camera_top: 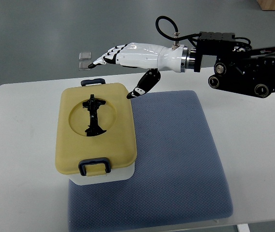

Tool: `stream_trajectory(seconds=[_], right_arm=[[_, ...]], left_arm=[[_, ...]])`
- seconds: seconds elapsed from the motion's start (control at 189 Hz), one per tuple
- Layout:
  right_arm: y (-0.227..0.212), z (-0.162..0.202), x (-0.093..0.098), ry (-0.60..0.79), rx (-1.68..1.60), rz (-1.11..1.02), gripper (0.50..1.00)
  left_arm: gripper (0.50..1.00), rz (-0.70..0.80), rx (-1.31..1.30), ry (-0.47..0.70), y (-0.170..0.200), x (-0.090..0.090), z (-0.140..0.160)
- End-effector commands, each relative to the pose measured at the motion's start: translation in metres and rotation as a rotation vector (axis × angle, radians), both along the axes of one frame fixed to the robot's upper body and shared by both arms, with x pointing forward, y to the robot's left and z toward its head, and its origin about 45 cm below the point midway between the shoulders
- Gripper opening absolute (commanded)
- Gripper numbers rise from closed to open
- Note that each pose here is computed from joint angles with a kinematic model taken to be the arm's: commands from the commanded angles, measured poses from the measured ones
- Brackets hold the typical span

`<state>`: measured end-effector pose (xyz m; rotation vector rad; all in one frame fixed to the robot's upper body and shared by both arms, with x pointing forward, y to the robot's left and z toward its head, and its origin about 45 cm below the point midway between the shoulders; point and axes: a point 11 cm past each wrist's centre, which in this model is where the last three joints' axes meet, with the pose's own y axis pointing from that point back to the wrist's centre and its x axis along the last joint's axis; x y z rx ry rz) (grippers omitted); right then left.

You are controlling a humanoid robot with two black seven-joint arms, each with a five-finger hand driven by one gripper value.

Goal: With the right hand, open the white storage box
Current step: 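Reach the right hand over the yellow lid toward its black handle, then close the right hand fingers around the black lid handle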

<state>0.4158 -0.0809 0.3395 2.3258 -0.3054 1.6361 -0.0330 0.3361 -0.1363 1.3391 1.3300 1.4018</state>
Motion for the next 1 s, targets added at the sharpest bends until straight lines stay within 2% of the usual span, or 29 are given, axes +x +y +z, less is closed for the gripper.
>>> stream_trajectory(seconds=[0.0, 0.285, 0.697, 0.824, 0.993], right_arm=[[0.011, -0.004, -0.003, 0.017, 0.020, 0.012, 0.921], [0.025, -0.025, -0.007, 0.047, 0.029, 0.022, 0.919], [0.058, -0.032, -0.012, 0.061, 0.098, 0.038, 0.913], [0.068, -0.028, -0.014, 0.069, 0.126, 0.046, 0.893], [0.076, -0.031, -0.019, 0.103, 0.156, 0.050, 0.825]], left_arm=[[1.000, -0.001, -0.004, -0.001, -0.001, 0.000, 0.000], [1.000, 0.001, 0.001, -0.002, 0.001, 0.000, 0.000], [1.000, 0.001, 0.001, 0.000, 0.000, 0.000, 0.000], [1.000, 0.001, 0.001, 0.000, 0.000, 0.000, 0.000], [1.000, 0.000, 0.004, 0.001, 0.001, 0.000, 0.000]])
